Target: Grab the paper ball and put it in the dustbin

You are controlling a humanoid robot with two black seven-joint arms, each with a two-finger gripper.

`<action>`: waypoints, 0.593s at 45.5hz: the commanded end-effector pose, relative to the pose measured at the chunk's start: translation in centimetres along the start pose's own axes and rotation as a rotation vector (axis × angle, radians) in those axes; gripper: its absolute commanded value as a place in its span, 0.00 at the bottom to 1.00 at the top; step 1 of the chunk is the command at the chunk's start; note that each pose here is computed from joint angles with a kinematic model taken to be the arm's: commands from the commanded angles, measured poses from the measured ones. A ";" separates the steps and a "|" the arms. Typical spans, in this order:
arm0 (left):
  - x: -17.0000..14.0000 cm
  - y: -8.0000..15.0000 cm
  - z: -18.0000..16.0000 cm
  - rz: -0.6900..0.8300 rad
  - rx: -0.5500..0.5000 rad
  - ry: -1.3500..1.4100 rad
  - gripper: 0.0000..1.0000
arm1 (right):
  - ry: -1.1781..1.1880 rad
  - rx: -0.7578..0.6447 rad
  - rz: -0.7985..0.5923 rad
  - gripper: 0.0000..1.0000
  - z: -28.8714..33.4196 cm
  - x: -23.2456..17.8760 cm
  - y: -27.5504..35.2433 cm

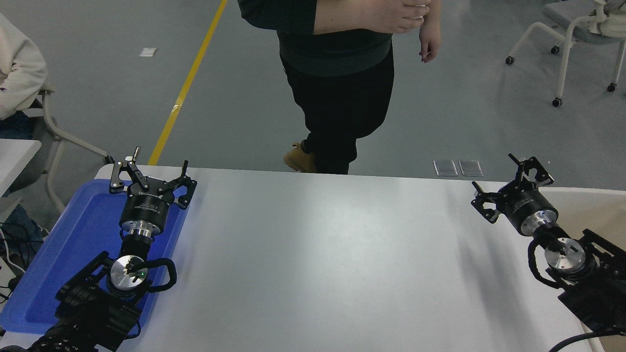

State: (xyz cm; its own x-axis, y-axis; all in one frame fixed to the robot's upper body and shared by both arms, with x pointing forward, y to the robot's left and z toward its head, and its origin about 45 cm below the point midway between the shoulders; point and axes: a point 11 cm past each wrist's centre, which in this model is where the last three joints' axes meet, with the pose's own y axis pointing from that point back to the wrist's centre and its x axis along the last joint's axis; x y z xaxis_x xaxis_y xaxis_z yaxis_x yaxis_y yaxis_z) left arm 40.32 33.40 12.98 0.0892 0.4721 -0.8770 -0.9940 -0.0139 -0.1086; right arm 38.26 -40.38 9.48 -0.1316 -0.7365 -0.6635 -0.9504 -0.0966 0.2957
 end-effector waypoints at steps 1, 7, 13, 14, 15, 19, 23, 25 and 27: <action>0.0 0.0 0.0 0.000 -0.001 0.001 1.00 | -0.024 -0.003 -0.019 1.00 0.8 0.5 0.6; 0.0 0.0 0.0 0.000 0.000 0.000 1.00 | -0.029 -0.006 -0.039 1.00 1.1 -0.4 0.1; 0.0 0.0 0.0 -0.002 0.001 -0.001 1.00 | -0.023 0.001 -0.041 1.00 0.6 -0.3 0.1; 0.0 0.0 0.0 0.000 0.003 -0.001 1.00 | -0.015 -0.003 -0.043 1.00 0.5 -0.3 0.2; 0.0 0.0 0.0 0.000 0.003 -0.001 1.00 | -0.007 -0.007 -0.043 1.00 0.5 -0.2 0.2; 0.0 0.0 0.0 -0.002 0.001 -0.001 1.00 | 0.004 -0.001 -0.037 1.00 -0.2 0.3 0.6; 0.0 0.0 0.0 -0.002 0.003 -0.001 1.00 | 0.008 0.001 -0.065 1.00 -0.8 0.3 0.9; 0.0 0.0 0.0 -0.002 0.003 -0.001 1.00 | 0.004 0.003 -0.076 1.00 -0.8 0.3 1.0; 0.0 0.0 0.0 -0.002 0.003 -0.001 1.00 | 0.005 0.003 -0.073 1.00 -0.8 0.4 1.0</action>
State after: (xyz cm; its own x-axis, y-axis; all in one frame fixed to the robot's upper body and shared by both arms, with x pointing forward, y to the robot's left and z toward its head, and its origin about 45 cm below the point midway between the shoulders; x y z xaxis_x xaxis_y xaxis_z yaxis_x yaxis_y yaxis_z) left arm 40.32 33.38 12.97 0.0896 0.4729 -0.8765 -0.9941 -0.0119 -0.1081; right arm 37.77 -40.58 9.63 -0.0873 -0.7291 -0.6788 -0.9552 -0.1320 0.2647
